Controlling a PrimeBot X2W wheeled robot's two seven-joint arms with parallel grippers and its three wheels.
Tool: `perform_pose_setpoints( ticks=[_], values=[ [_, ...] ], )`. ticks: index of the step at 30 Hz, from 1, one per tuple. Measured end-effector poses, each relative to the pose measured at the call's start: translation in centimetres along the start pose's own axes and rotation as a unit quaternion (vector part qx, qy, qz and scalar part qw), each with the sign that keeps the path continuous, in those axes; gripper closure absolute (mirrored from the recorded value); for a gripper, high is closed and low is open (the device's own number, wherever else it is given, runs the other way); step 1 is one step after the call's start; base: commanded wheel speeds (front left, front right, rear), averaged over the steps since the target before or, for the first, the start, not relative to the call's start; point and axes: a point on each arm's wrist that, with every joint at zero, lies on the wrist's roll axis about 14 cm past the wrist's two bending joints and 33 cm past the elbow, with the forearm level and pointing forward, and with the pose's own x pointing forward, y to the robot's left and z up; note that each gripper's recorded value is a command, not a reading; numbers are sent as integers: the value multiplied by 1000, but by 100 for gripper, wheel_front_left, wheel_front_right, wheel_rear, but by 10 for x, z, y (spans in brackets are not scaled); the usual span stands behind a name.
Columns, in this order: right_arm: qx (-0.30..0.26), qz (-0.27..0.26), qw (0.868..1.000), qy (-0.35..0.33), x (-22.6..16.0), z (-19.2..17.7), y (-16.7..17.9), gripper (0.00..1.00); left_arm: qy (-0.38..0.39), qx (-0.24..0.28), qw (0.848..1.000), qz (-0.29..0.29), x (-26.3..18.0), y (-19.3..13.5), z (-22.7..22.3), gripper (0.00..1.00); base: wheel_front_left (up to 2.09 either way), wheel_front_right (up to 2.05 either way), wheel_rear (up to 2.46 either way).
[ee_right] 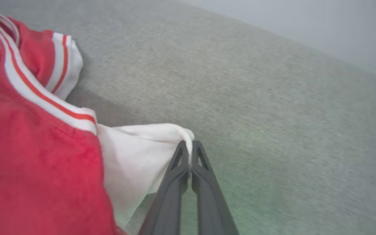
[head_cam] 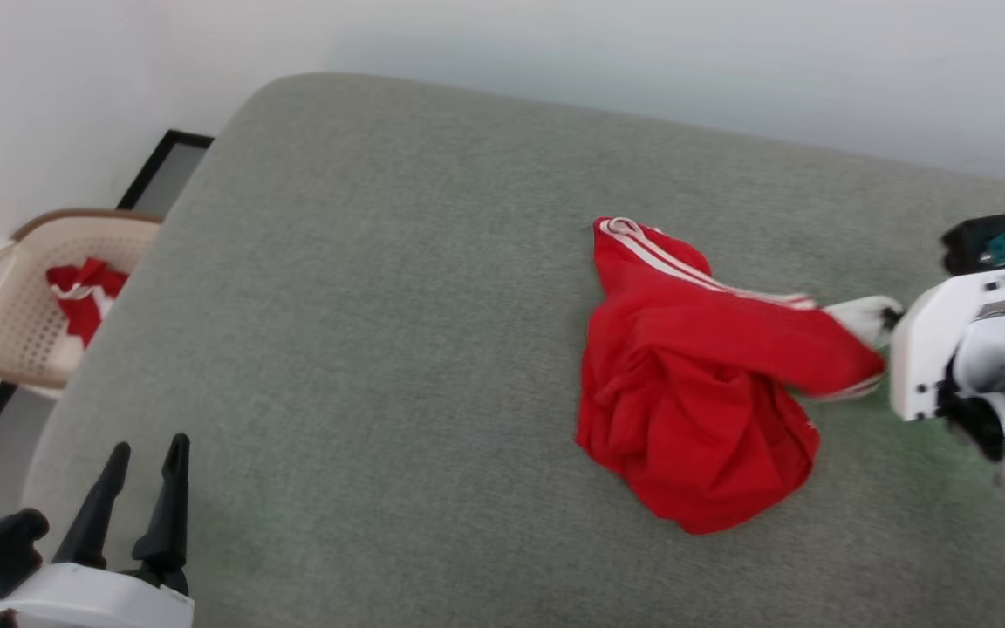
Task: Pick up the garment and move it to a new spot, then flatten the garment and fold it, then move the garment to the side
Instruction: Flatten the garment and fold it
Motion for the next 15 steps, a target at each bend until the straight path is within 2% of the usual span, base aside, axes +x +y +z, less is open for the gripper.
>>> perform_pose_setpoints(
  ticks=[8, 15],
  values=[
    [8, -76, 997, -23, -41, 5, -73, 100, -4, 1, 1000, -31, 11, -18, 2, 0, 0, 0, 0],
    [33, -140, 990, -13, -79, -16, -129, 100, -7, 0, 999, -54, 19, -31, 3, 0, 0, 0, 0]
  ],
)
